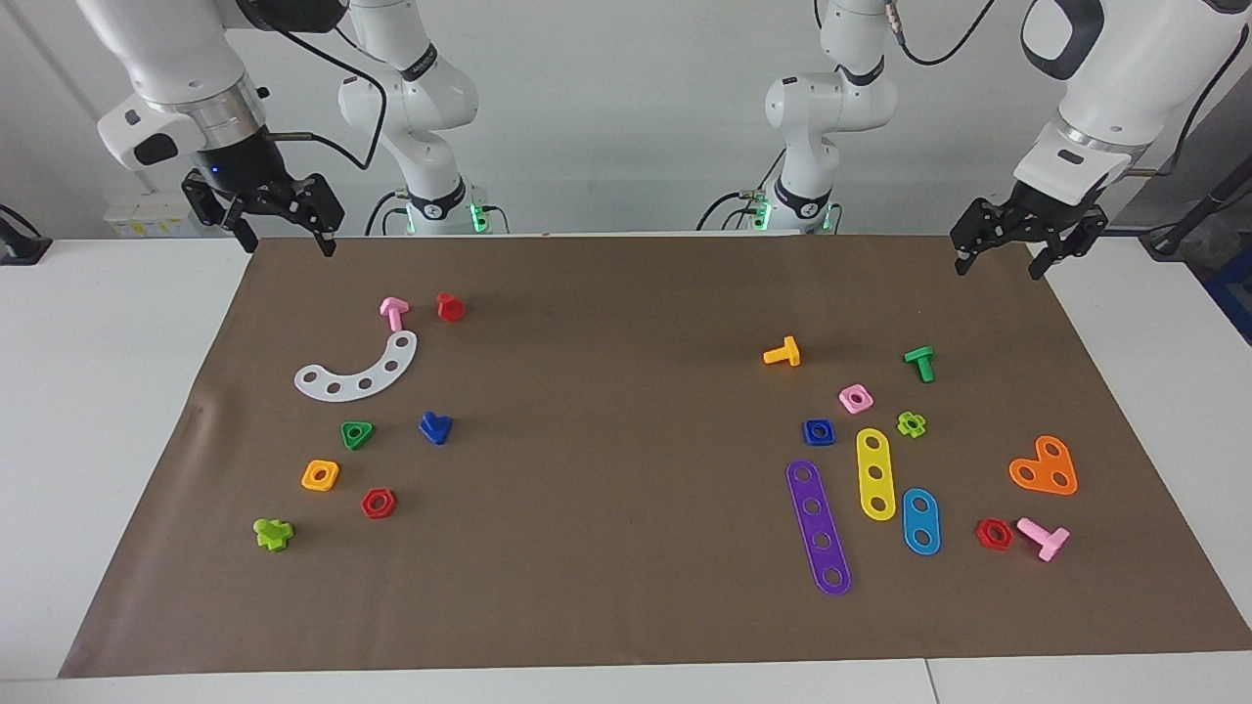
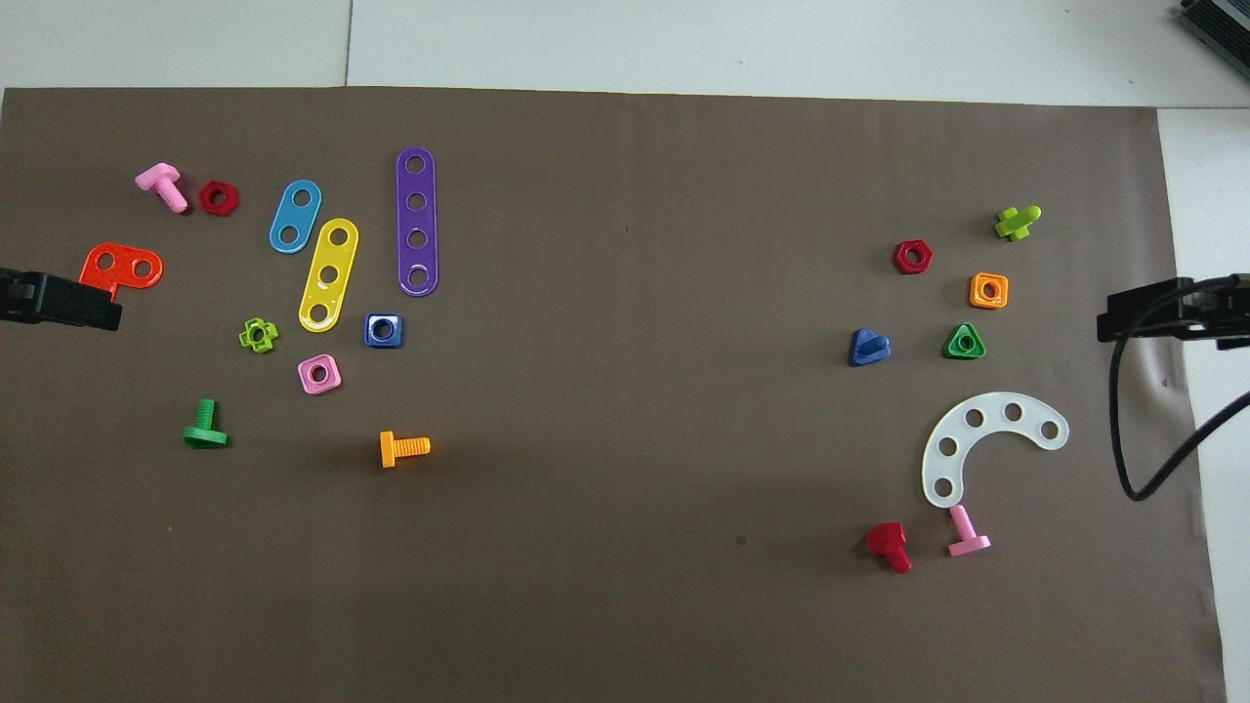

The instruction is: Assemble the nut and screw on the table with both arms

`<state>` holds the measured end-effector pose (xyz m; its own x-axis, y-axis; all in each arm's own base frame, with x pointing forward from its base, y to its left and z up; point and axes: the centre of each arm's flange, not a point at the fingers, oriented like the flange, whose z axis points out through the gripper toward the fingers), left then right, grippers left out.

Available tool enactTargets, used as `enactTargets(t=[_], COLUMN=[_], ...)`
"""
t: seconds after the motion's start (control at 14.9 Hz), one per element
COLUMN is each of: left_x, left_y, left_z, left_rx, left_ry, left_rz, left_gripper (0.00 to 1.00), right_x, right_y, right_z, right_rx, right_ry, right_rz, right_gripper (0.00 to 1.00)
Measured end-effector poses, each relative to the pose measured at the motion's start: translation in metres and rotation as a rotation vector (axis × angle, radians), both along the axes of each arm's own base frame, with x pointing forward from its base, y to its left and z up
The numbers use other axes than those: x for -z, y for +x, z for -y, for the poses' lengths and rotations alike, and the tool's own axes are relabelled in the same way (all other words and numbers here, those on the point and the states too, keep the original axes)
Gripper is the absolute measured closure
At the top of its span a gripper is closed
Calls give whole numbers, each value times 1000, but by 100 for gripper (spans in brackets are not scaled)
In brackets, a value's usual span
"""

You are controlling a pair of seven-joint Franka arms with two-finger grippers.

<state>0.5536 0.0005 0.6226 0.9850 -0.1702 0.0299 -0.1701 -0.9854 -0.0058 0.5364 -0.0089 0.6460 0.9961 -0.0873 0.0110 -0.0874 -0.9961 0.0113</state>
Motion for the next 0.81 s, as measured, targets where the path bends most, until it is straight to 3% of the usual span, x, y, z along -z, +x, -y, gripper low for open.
enactTargets(t=[0.47,0.67,0.81], left_x=[0,0,0], left_y=[0,0,0], left_z=[0,0,0], left_rx=[0,0,0], left_ry=[0,0,0], left_rz=[0,0,0], left_gripper=[0,0,0], right_x=[17,58,89], right_y=[11,23,27], right_z=[-12,-32,-43], right_rx=[-8,-37,-44], right_ry=[1,3,2], right_rz=[25,57,41], right_gripper=[0,0,0])
